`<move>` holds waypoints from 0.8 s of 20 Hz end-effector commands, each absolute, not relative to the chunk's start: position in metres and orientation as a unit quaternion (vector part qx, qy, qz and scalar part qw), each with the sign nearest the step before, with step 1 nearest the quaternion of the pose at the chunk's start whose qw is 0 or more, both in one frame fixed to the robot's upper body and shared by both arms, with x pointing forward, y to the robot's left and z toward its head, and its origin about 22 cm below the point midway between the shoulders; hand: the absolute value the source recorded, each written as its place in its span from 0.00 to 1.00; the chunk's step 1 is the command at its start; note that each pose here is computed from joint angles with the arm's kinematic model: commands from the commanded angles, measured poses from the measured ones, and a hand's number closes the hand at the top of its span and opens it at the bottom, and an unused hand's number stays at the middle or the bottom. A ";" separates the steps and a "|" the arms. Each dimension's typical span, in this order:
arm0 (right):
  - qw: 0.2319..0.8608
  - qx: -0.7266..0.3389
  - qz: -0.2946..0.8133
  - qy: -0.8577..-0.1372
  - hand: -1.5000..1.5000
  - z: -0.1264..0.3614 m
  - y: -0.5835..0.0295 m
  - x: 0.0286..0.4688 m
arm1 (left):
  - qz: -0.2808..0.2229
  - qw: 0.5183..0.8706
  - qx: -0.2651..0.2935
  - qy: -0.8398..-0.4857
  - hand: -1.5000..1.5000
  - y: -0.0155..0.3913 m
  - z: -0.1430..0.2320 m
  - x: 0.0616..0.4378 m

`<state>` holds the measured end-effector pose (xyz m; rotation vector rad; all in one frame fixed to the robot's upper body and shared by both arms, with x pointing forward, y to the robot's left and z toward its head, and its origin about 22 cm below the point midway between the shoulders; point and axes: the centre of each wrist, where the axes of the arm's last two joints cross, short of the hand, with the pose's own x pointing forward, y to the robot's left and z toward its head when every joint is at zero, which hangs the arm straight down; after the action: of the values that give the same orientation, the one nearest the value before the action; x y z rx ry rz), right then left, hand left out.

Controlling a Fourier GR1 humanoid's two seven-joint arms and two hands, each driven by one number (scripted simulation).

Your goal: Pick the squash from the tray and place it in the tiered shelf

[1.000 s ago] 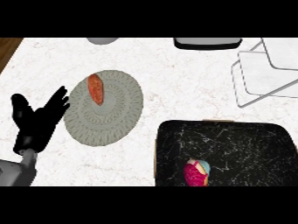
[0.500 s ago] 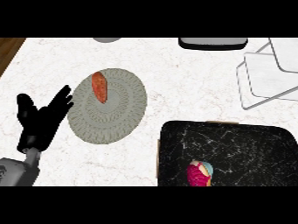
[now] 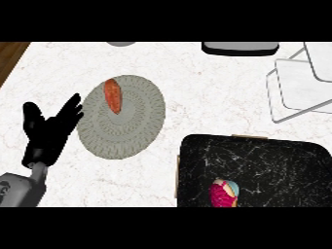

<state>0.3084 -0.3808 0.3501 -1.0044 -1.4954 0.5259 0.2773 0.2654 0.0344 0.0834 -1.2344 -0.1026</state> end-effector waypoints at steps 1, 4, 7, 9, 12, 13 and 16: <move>0.586 -0.437 0.233 -0.642 1.00 0.348 -0.385 0.321 | -0.006 0.844 0.031 -0.536 0.50 0.279 -0.007 0.259; 0.587 -0.441 0.231 -0.638 1.00 0.324 -0.390 0.337 | -0.003 0.843 0.025 -0.537 0.50 0.268 -0.001 0.255; 0.577 -0.435 0.220 -0.656 1.00 0.327 -0.399 0.345 | 0.002 0.844 0.032 -0.536 0.50 0.283 -0.001 0.262; 0.572 -0.428 0.225 -0.663 1.00 0.326 -0.386 0.353 | -0.007 0.842 0.028 -0.538 0.50 0.270 -0.002 0.263; 0.567 -0.426 0.232 -0.665 1.00 0.329 -0.396 0.357 | -0.004 0.842 0.033 -0.538 0.50 0.280 0.001 0.260; 0.571 -0.420 0.232 -0.666 1.00 0.316 -0.405 0.357 | -0.007 0.849 0.032 -0.528 0.50 0.274 -0.012 0.251; 0.572 -0.419 0.240 -0.663 1.00 0.334 -0.402 0.360 | 0.008 0.842 0.037 -0.537 0.50 0.283 -0.009 0.259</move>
<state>0.3553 -0.3980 0.3292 -0.9904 -1.5571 0.5493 0.2779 0.2683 0.0313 0.0845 -1.2328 -0.0923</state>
